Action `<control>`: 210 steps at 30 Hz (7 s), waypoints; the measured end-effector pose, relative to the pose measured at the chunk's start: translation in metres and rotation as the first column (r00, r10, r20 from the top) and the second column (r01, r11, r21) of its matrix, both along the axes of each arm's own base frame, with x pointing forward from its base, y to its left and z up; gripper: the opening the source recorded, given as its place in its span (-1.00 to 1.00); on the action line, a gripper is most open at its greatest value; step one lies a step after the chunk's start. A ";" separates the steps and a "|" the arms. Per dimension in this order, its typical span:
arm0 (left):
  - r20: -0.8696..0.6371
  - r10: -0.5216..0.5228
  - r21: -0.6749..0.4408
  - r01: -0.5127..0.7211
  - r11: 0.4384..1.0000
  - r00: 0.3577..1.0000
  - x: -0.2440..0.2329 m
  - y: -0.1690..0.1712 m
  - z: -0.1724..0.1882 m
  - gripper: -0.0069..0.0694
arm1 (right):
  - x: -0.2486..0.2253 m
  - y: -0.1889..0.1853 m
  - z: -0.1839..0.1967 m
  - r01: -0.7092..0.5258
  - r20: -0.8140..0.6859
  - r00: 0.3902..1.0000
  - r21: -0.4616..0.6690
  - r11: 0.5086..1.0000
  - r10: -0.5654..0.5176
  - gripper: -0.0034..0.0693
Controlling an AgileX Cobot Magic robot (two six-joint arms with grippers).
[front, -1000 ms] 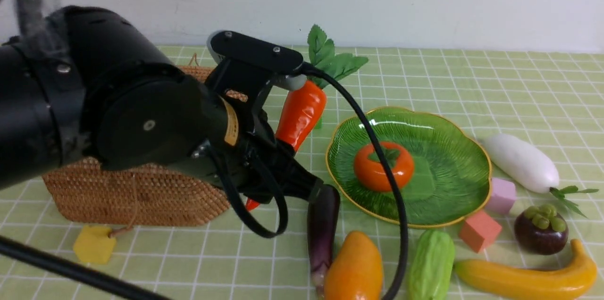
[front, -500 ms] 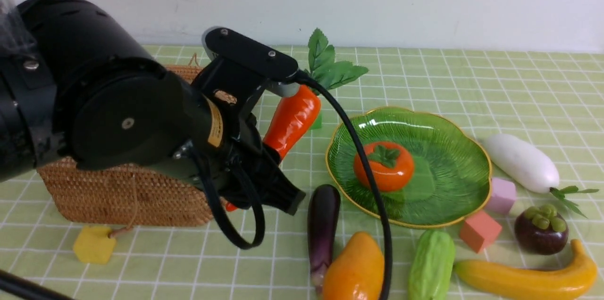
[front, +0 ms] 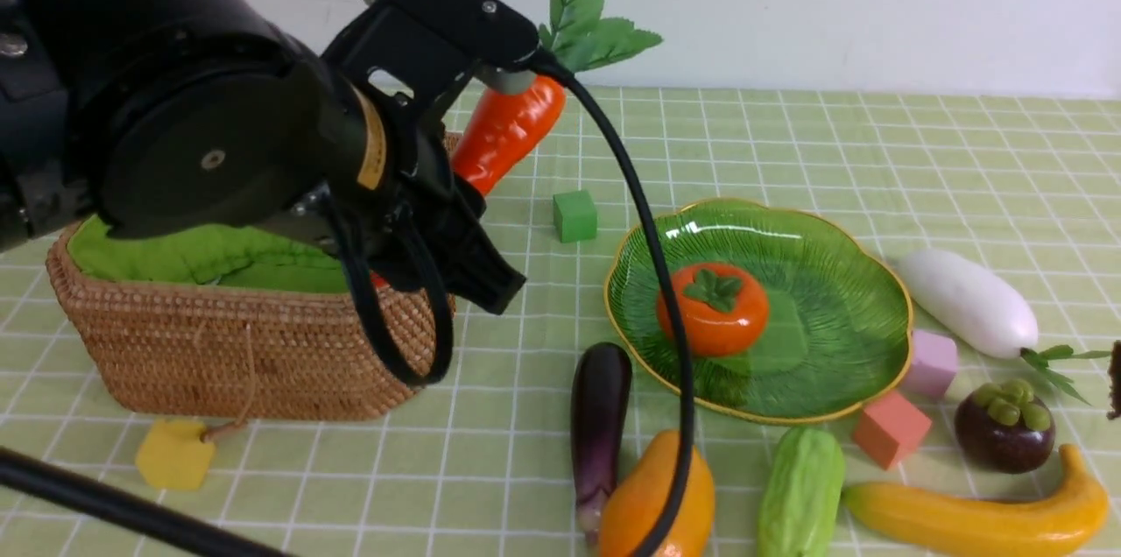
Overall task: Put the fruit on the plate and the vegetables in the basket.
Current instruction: Use the left arm to grab a carrot and put it into the left basket, then use the left arm to grab an eggplant and put it into the left basket, then grab the mango with your left arm and place it on the right plate
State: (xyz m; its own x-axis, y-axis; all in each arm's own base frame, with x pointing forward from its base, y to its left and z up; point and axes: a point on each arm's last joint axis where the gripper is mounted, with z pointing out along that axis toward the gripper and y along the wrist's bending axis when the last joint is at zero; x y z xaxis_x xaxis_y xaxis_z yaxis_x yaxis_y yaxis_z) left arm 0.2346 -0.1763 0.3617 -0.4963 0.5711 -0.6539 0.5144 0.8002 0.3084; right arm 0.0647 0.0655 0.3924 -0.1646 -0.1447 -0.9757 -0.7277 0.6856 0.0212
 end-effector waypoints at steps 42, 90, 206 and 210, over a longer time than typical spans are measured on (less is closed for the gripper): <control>-0.017 -0.207 0.461 0.191 0.867 0.978 0.097 0.133 -0.034 0.66 | -0.003 0.003 0.005 -0.059 -0.010 0.998 -0.039 0.998 0.058 -0.85; -0.347 0.116 -0.160 -0.181 0.971 0.930 0.067 -0.093 -0.166 0.43 | -0.033 -0.026 0.001 0.197 -0.344 0.902 -0.210 0.958 -0.261 -0.82; -0.356 -0.220 -0.134 0.183 0.974 0.908 -0.042 -0.071 -0.053 -0.85 | -0.015 -0.006 0.013 0.007 -0.251 0.967 -0.115 0.993 -0.036 -0.82; -0.391 -0.236 -0.099 0.214 0.972 0.890 -0.040 -0.091 -0.078 -0.54 | -0.016 -0.009 0.009 0.024 -0.294 0.953 -0.145 0.989 -0.067 -0.82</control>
